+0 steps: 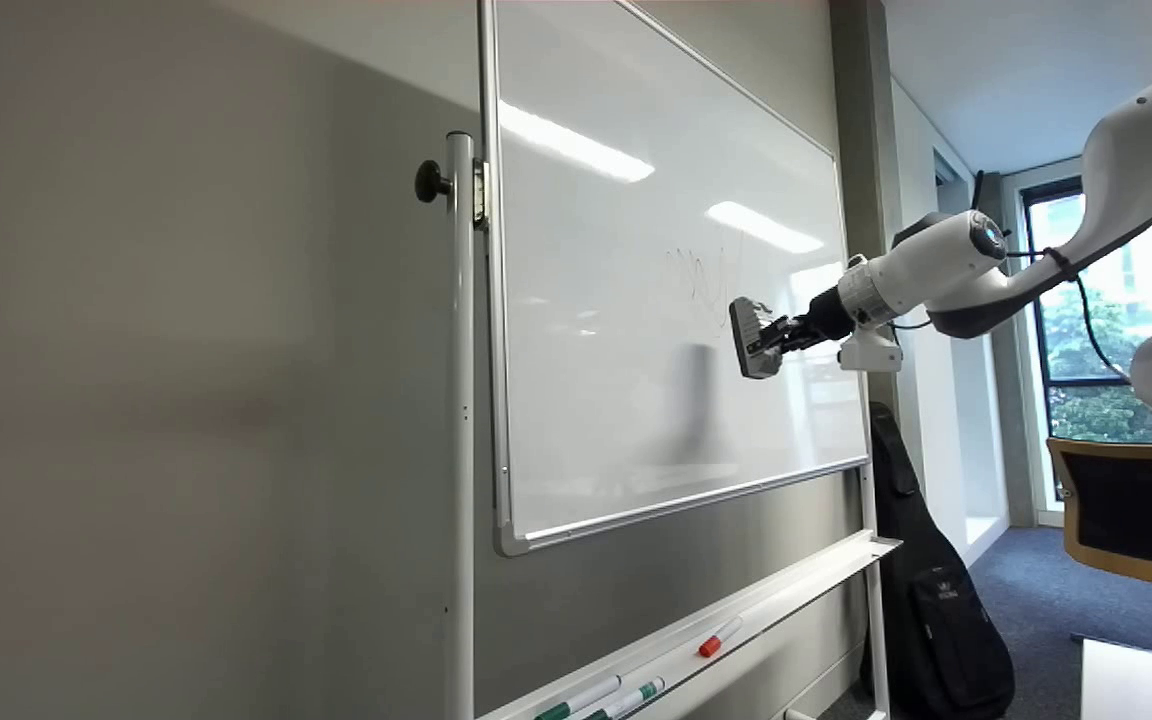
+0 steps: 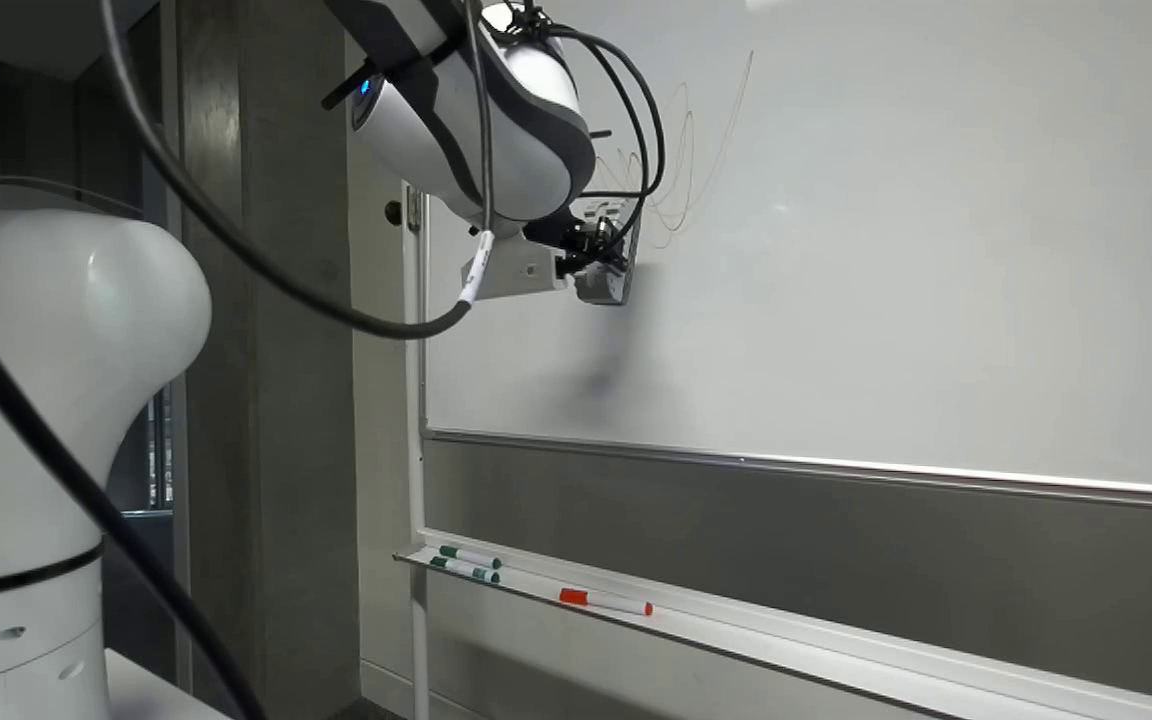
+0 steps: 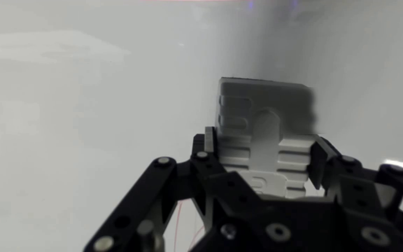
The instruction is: Wipe the white board with the grey eraser
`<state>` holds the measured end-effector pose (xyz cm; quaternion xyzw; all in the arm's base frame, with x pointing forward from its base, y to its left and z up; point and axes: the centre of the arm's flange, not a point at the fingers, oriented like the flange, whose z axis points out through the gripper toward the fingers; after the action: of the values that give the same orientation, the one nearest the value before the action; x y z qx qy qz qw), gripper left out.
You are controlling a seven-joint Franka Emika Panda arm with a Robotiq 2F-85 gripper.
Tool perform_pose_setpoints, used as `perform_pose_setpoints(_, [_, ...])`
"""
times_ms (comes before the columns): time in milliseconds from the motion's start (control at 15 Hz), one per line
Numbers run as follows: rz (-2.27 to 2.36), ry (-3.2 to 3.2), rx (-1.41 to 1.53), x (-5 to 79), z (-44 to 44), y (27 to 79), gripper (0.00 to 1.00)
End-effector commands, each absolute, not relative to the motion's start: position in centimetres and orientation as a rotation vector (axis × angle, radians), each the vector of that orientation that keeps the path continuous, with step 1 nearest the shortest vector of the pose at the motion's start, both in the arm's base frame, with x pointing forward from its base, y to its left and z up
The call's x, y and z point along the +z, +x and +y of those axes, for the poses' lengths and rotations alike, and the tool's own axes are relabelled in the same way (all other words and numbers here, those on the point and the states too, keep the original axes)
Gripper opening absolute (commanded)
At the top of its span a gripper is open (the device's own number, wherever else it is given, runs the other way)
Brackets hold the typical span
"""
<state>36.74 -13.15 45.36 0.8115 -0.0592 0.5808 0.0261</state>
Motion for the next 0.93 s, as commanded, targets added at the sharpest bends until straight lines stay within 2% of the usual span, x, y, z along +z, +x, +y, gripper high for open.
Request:
perform_pose_setpoints(0, [-0.162,2.462,1.845,45.8,-13.2,37.1,0.38])
perform_pose_setpoints(867, [-0.071,2.351,2.004,47.8,-11.5,43.4,0.38])
